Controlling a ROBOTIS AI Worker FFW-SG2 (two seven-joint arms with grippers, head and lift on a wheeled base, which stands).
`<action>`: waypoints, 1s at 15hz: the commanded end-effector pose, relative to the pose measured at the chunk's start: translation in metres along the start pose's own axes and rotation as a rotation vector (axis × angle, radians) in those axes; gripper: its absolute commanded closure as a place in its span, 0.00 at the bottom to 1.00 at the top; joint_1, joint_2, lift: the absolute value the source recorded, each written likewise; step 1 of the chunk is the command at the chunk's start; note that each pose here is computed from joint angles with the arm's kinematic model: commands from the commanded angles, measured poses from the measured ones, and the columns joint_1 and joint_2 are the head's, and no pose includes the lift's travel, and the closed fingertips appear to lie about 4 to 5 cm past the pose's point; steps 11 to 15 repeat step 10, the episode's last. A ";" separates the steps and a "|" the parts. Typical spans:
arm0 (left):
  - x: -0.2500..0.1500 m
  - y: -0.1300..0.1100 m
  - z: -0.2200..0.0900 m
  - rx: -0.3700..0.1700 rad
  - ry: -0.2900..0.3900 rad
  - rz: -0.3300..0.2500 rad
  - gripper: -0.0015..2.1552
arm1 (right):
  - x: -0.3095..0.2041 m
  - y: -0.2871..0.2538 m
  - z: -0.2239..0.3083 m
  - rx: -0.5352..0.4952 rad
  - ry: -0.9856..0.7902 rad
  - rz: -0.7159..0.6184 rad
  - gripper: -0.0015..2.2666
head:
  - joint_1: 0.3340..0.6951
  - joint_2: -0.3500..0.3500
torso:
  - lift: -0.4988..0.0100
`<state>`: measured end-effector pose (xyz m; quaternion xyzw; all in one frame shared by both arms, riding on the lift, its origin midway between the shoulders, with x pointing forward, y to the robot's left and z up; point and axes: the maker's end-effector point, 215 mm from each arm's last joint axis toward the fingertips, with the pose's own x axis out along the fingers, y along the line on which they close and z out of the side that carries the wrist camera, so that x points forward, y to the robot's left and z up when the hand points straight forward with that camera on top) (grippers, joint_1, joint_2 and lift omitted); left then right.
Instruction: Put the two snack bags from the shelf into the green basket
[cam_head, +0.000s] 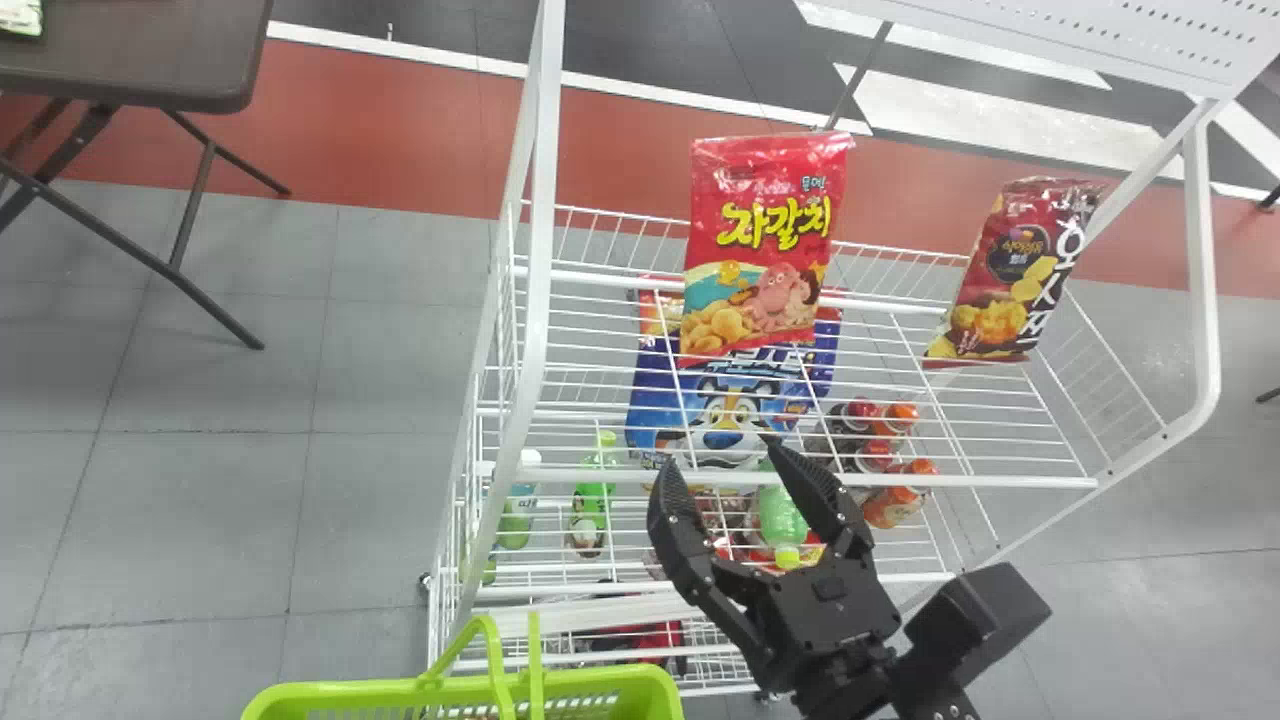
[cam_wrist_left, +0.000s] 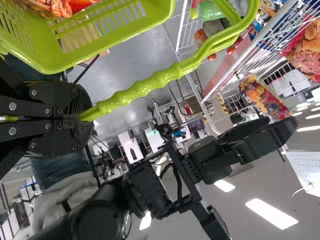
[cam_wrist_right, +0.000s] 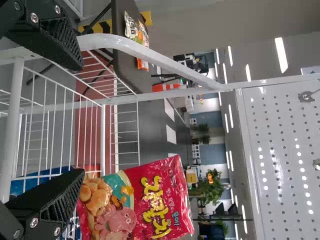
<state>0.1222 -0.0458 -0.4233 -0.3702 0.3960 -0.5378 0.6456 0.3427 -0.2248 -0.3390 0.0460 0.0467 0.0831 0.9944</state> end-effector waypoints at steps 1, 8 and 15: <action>0.000 -0.001 -0.001 0.000 -0.001 -0.001 0.97 | -0.003 -0.003 0.002 -0.002 -0.004 -0.007 0.04 | 1.00 0.00 | 0.96; -0.001 -0.006 -0.002 0.000 -0.003 -0.003 0.97 | -0.003 -0.006 0.007 0.026 -0.019 -0.009 0.04 | 1.00 0.00 | 0.96; -0.001 -0.006 -0.001 0.002 -0.003 0.000 0.97 | -0.002 -0.005 0.007 0.027 -0.019 -0.006 0.04 | 1.00 0.00 | 0.96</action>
